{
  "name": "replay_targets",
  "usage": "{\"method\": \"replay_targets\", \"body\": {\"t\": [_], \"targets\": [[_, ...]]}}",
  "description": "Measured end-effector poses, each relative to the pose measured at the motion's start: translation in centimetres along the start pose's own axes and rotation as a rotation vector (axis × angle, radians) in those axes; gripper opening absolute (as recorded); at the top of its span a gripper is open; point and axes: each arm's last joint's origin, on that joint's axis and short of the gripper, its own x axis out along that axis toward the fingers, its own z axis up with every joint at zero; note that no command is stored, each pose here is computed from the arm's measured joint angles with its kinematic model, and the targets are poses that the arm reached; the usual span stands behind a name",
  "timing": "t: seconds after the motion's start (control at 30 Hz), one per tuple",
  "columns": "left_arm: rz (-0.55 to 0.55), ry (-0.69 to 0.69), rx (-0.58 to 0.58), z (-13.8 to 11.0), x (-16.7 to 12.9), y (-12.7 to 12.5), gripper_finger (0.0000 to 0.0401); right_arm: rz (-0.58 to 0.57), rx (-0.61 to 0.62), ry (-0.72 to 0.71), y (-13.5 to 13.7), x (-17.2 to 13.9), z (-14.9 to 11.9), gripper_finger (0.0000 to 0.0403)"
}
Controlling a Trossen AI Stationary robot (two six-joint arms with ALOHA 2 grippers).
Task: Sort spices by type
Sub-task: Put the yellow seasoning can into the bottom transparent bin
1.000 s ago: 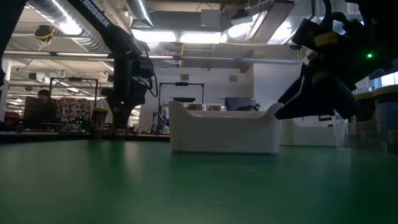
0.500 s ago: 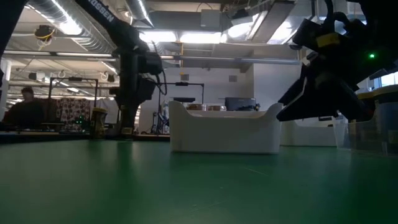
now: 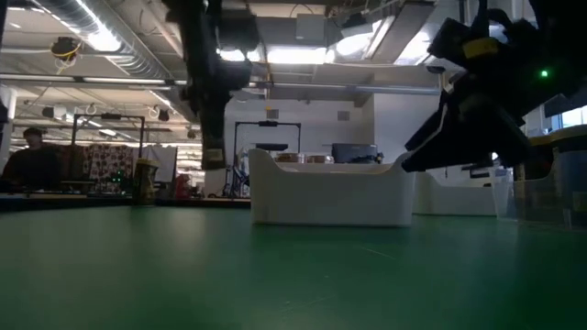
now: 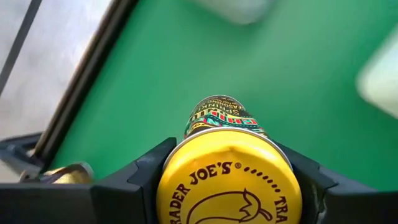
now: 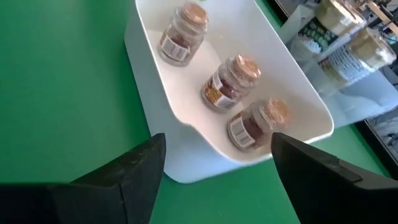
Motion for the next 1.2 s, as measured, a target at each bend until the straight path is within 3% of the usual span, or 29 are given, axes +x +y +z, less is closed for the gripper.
{"method": "replay_targets", "body": {"t": [0.37, 0.67, 0.9, 1.03, 1.2], "targets": [[-0.149, -0.131, 0.151, -2.6, -4.6, -9.9, 0.0218, 0.182, -0.036, 0.007, 1.0, -1.9, 3.6, 0.0292], [-0.344, -0.309, 0.216, -4.7, -8.3, -16.9, 0.0215, 0.36, -0.018, -0.057, 1.1, -10.1, 7.2, 0.0292], [-0.391, -0.305, 0.276, -4.9, -8.5, -22.4, 0.0212, 0.466, -0.025, -0.082, 1.5, -14.5, 6.6, 0.0292], [-0.417, -0.31, 0.343, -4.3, -9.1, -25.9, 0.0212, 0.492, 0.016, -0.061, 1.7, -15.4, 5.9, 0.0292], [-0.365, -0.245, 0.422, -3.3, -9.4, -28.7, 0.0211, 0.468, 0.048, -0.016, 1.4, -15.4, 5.4, 0.0292]]}}
